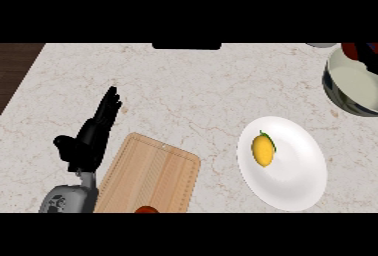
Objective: Pick the can from the plate and place it in the bowl
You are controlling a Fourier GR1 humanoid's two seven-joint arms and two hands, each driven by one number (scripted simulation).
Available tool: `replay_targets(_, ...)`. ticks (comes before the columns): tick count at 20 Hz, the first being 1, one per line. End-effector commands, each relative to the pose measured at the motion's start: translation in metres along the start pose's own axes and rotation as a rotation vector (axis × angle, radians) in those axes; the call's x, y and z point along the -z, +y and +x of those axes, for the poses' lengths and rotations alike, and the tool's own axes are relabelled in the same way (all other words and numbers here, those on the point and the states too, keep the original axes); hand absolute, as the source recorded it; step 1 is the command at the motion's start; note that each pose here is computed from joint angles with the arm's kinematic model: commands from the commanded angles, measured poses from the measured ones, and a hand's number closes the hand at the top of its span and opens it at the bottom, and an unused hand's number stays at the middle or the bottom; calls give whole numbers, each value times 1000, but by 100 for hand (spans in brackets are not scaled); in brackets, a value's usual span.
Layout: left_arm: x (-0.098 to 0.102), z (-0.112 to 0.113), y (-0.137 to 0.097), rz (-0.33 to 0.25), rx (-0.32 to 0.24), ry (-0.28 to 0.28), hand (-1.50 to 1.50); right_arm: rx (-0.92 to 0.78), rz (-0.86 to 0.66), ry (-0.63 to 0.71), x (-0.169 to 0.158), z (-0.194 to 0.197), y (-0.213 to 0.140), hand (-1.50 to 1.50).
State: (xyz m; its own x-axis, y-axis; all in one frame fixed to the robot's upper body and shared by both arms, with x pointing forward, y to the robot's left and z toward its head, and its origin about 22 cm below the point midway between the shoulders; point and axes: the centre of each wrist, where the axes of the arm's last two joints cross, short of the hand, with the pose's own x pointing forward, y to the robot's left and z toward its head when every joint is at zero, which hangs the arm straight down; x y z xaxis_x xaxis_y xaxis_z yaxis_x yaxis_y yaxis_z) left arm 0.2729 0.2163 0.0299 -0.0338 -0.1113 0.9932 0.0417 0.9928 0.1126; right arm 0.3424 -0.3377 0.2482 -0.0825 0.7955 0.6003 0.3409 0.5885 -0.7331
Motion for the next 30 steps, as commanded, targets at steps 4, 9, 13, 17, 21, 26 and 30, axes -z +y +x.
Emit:
replay_targets(4,7,16,-12,-4,2,4,0,-205,-32,53,32,-48,1,150)
replay_targets(9,-10,9,-9,-4,-1,5,0,-199,-48,98,29,-114,4,150)
replay_targets(13,5,1,-22,-35,2,-4,0,-245,-42,128,41,-126,12,150)
replay_targets(17,9,10,-15,-33,-19,-17,0,-258,-32,170,23,-163,19,150)
replay_targets(21,5,11,-22,-41,-1,-37,0,-115,52,259,15,-180,4,150)
replay_targets(26,6,-1,-19,-37,-5,-7,0,16,180,236,-10,-207,23,-150)
replay_targets(30,8,2,-13,-34,-4,-20,0,111,135,163,-8,-206,27,-150)
